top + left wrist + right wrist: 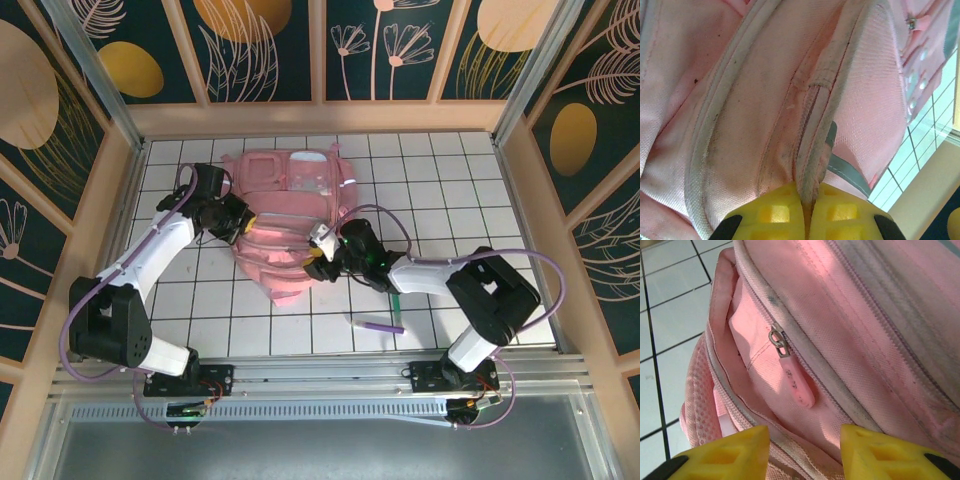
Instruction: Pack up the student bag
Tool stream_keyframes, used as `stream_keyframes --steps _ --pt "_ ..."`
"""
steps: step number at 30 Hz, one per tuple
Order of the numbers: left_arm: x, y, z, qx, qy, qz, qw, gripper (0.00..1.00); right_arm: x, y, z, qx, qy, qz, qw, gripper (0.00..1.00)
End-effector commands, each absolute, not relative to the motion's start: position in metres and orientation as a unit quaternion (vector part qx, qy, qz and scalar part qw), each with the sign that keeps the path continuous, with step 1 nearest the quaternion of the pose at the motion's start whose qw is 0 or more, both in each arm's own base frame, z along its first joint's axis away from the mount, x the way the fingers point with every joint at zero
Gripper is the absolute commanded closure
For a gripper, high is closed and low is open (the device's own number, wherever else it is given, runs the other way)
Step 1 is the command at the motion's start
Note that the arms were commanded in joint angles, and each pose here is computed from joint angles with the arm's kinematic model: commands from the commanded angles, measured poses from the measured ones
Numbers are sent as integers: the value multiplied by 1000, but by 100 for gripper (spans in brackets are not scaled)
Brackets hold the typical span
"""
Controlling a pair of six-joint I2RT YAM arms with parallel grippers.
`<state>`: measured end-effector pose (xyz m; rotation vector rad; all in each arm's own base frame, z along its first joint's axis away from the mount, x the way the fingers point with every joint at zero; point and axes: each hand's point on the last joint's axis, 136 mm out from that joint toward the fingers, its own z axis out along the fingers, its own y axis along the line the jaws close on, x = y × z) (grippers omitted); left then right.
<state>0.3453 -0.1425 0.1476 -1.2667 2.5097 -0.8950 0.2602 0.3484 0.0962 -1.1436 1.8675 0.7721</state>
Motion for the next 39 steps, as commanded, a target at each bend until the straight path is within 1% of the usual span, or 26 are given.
stream_keyframes --steps 1,5,13,15,18,20,25,29,33,35,37,39 --pt "339 -166 172 -412 834 -360 71 100 269 356 106 -463 713 312 424 55" --pt "338 -170 175 -413 831 -366 68 100 267 358 99 -461 706 320 432 52" --pt "326 -184 170 -431 819 -375 57 100 268 348 96 -414 705 325 475 50" --pt "323 -184 169 -435 819 -371 59 100 264 343 93 -409 703 328 481 49" --pt "321 -184 169 -443 813 -373 58 100 258 334 101 -388 682 346 515 45" --pt "320 -185 170 -443 810 -378 57 100 251 331 101 -382 670 363 523 44" --pt "315 -186 170 -441 810 -382 55 100 259 329 107 -339 669 384 538 42" --pt "312 -186 170 -441 810 -383 53 100 264 337 104 -343 671 390 530 42" --pt "311 -188 170 -445 807 -386 51 100 266 346 98 -354 676 382 522 48" --pt "310 -190 169 -442 808 -386 49 100 270 347 90 -364 683 347 529 53" --pt "309 -192 169 -443 807 -388 47 100 277 345 78 -371 701 292 534 56" --pt "309 -195 169 -442 806 -390 47 100 280 342 74 -369 708 276 536 63"
